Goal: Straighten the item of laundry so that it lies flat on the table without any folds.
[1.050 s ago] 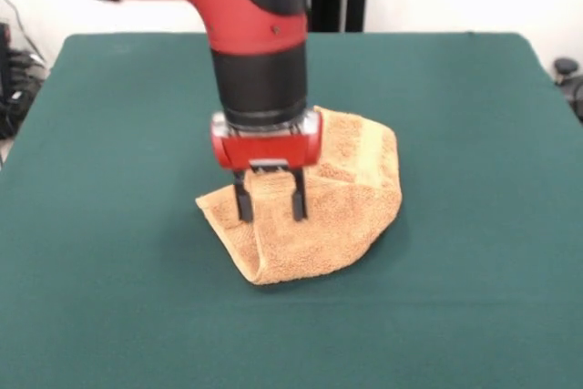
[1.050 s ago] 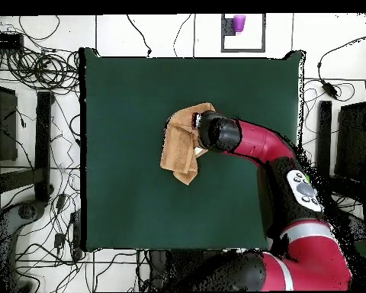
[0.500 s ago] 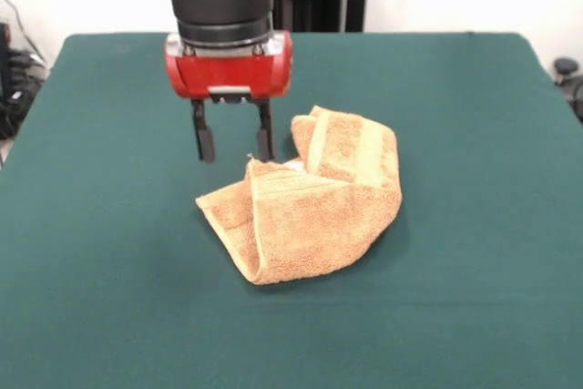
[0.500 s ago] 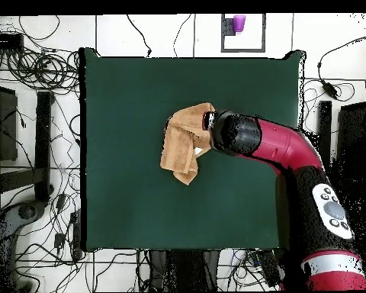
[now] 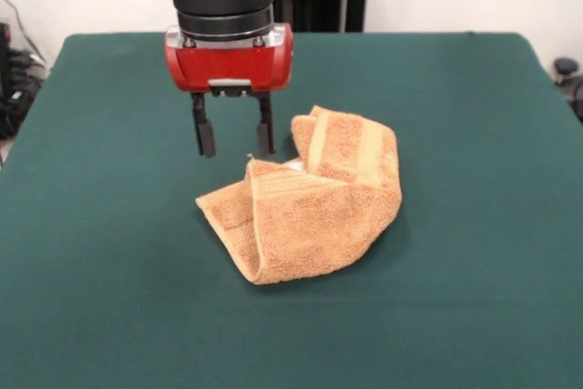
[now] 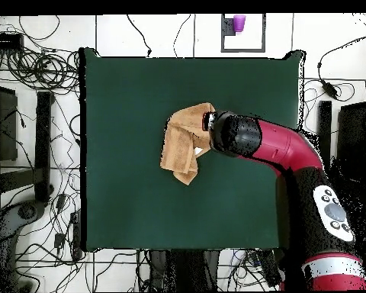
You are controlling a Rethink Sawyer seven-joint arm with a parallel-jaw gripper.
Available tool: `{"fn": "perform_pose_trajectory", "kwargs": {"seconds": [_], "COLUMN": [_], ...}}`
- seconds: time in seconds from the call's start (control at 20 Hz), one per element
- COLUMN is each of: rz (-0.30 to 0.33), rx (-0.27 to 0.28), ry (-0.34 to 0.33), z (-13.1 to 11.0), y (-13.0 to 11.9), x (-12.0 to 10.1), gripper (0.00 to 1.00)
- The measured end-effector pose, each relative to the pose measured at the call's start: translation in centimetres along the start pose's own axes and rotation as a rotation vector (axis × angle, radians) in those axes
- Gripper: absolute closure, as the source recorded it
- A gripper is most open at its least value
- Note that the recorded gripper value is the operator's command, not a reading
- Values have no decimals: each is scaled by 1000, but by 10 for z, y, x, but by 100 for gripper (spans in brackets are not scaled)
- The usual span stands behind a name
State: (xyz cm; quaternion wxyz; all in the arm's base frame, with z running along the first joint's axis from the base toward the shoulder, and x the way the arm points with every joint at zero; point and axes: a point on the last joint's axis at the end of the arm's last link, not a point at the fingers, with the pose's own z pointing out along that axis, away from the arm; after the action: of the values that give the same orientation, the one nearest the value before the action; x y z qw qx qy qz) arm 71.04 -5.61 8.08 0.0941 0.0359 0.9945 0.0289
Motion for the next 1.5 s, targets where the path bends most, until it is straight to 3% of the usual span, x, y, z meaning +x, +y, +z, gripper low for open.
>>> {"fn": "perform_pose_trajectory", "kwargs": {"seconds": [0.35,0.75,1.5], "rz": [-8,-65,-68], "rx": [3,31,9], "ry": [2,-26,-74], "z": [4,15,76], "y": [0,0,11], "x": [4,14,41], "gripper": [0,0,0]}}
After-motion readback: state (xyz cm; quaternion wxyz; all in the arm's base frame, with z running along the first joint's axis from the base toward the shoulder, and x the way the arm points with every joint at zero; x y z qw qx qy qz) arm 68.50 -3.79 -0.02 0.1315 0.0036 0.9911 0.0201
